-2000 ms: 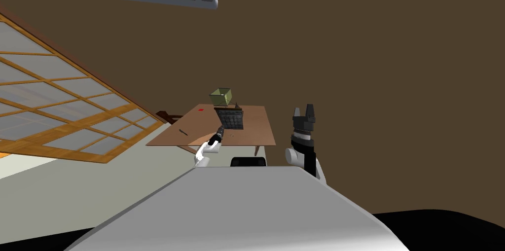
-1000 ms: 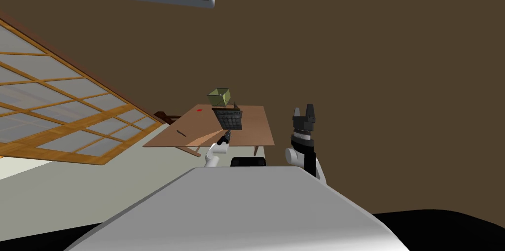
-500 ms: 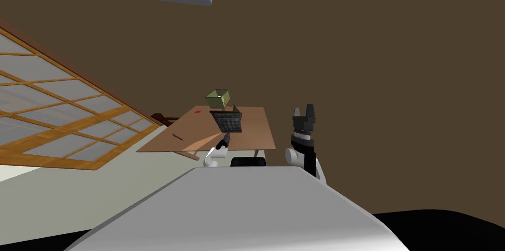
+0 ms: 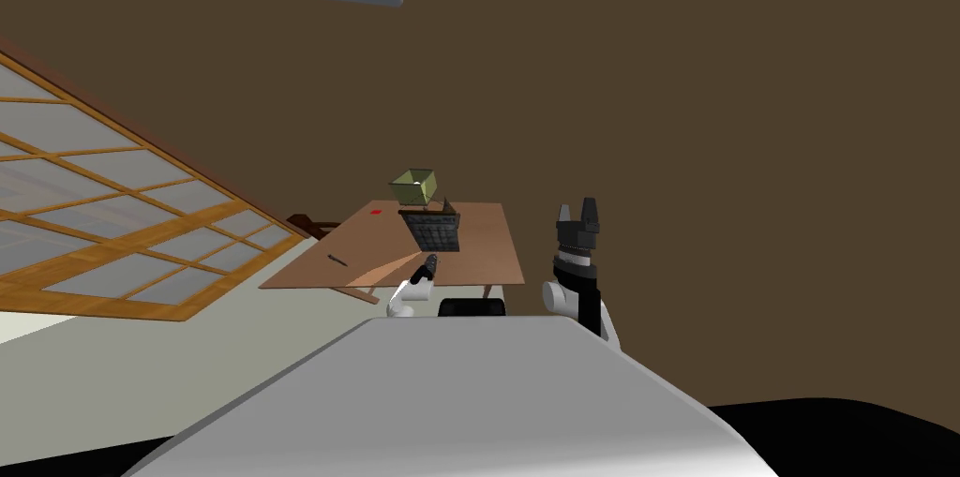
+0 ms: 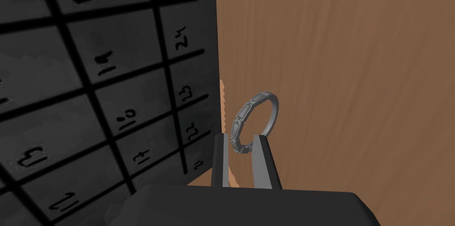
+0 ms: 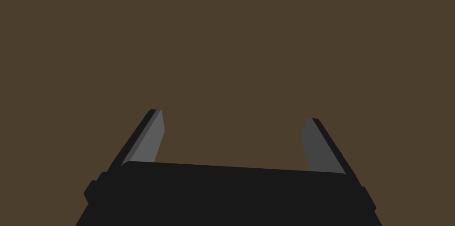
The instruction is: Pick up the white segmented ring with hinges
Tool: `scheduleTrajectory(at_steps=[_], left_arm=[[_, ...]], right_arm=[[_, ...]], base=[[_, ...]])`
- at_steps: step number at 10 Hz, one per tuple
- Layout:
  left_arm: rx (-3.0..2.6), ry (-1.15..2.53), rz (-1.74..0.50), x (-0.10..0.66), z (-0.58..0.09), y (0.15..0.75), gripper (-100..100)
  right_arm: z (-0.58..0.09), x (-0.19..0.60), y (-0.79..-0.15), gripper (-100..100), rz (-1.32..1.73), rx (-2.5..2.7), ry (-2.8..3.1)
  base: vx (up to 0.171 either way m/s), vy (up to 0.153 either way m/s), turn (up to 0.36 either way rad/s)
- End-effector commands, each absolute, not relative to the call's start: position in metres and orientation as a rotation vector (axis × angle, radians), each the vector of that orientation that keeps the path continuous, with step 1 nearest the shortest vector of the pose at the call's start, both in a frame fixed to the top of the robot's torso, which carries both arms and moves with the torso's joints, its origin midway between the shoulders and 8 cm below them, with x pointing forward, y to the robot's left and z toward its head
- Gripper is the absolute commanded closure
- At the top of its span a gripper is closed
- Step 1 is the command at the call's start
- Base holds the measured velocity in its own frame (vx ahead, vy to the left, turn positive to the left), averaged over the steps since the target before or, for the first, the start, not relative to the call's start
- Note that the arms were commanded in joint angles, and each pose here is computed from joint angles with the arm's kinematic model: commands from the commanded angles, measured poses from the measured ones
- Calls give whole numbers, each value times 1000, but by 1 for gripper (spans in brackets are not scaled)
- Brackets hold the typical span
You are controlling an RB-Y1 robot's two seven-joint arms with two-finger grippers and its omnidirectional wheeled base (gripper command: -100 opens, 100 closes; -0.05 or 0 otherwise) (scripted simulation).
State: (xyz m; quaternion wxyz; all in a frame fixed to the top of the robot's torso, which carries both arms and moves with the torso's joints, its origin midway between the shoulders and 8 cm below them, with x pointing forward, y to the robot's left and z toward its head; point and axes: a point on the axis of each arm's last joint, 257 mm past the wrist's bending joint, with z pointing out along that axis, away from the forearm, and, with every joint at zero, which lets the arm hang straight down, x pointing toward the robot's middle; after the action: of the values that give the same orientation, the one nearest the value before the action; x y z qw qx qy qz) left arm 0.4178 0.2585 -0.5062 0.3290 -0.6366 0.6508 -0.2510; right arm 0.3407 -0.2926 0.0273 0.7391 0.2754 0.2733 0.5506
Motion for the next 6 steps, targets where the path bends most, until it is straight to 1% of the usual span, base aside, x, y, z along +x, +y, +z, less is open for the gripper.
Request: scheduleTrajectory(at_steps=[1,2,4,5,6], left_arm=[[-1666,1703,-657,418,-506,258,0],[-1657,1707,-658,431,-499,258,100],[-1655,1708,-658,444,-493,256,100],[-1654,1706,-660,441,-493,256,100],[-1657,1707,-658,442,-493,257,0]], right_arm=[[27,341,-293,0,1208,604,600],[27,341,-293,0,1208,604,600],[27,341,-293,0,1208,604,600],[27,341,-293,0,1208,604,600],[27,341,-293,0,1208,604,600]], base=[[0,0,0],[-68,-13,24],[-136,-11,8],[-65,-12,1],[-12,-2,2]])
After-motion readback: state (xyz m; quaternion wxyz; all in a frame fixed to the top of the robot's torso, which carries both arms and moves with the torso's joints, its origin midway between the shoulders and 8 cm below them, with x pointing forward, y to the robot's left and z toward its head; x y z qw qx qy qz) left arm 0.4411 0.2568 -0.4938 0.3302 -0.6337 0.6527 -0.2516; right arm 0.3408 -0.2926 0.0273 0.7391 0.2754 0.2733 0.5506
